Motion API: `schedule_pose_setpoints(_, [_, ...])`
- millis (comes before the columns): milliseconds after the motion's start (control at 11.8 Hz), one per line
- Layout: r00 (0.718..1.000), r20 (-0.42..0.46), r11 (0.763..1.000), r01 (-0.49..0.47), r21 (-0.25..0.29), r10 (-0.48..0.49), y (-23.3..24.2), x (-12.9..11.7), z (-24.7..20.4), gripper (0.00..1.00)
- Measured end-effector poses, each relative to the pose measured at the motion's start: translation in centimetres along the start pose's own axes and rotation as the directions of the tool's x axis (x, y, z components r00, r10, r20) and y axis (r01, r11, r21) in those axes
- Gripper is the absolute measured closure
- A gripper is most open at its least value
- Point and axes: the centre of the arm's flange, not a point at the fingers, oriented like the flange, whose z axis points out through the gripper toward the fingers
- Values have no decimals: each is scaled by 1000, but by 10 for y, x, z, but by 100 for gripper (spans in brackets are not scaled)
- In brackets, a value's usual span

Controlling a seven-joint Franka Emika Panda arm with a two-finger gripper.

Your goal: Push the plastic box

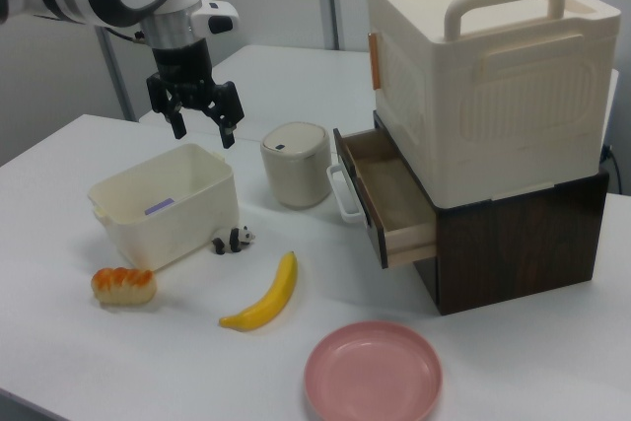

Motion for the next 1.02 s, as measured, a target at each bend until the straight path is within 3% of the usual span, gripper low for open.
schedule_pose_setpoints(170, [993,3,993,120,1,-120,2,-1,1,0])
schedule_pose_setpoints(340, [953,15,953,304,6,-304,7,-3,6,0])
schedule_pose_setpoints(594, [814,34,815,579,31,-580,15,-9,18,0])
schedule_pose_setpoints(764, [727,46,728,683,55,-685,17,-13,30,0])
schedule_pose_setpoints(849, [695,52,697,715,63,-717,17,-15,38,0])
schedule_pose_setpoints(1019, [642,58,644,765,30,-765,14,-12,60,0])
